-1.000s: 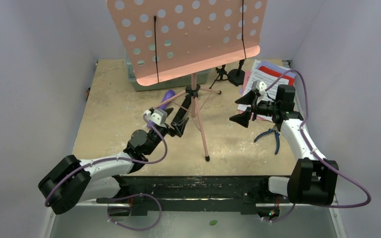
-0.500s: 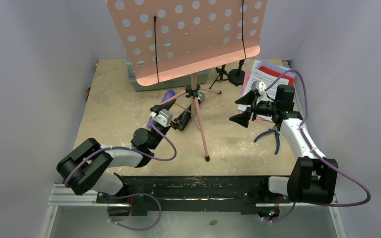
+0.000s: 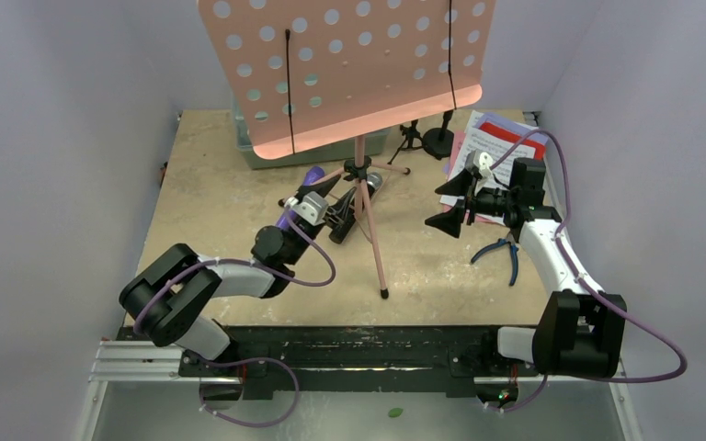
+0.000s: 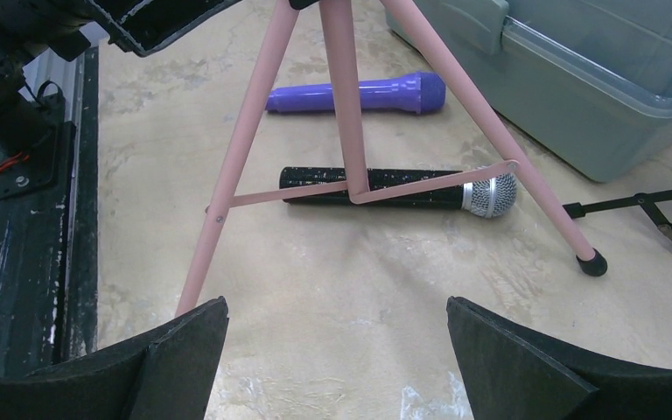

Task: Pack up the instrument practice props
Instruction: Unscrew the knob on the music stand.

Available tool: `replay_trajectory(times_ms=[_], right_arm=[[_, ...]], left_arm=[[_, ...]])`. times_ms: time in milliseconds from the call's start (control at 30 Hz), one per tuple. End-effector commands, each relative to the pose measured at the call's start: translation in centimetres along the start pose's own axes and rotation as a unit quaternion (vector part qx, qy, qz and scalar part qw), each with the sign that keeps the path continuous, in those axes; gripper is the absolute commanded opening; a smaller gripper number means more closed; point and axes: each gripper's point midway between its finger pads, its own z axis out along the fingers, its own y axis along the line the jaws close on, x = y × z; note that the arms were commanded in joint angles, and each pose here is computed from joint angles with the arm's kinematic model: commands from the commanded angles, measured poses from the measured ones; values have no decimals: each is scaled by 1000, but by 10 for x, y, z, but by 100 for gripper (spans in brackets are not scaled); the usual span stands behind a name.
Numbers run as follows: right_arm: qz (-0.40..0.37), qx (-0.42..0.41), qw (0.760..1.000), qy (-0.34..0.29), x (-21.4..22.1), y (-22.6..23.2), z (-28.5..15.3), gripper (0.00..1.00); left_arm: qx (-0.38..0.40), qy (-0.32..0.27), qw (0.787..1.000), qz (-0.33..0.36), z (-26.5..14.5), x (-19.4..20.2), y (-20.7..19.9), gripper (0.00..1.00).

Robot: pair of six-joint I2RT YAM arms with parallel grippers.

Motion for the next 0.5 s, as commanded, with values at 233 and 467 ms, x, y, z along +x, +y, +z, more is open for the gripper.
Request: replay_trajectory(times_ms=[233, 467], right_arm=[[-15, -7, 1000, -4, -5, 0, 1, 99], [-14, -7, 1000, -4, -5, 1, 1, 99]], left_arm=[[5, -52, 998, -19, 19, -24, 1, 35], [-4, -47, 998, -29, 22, -20, 5, 29]])
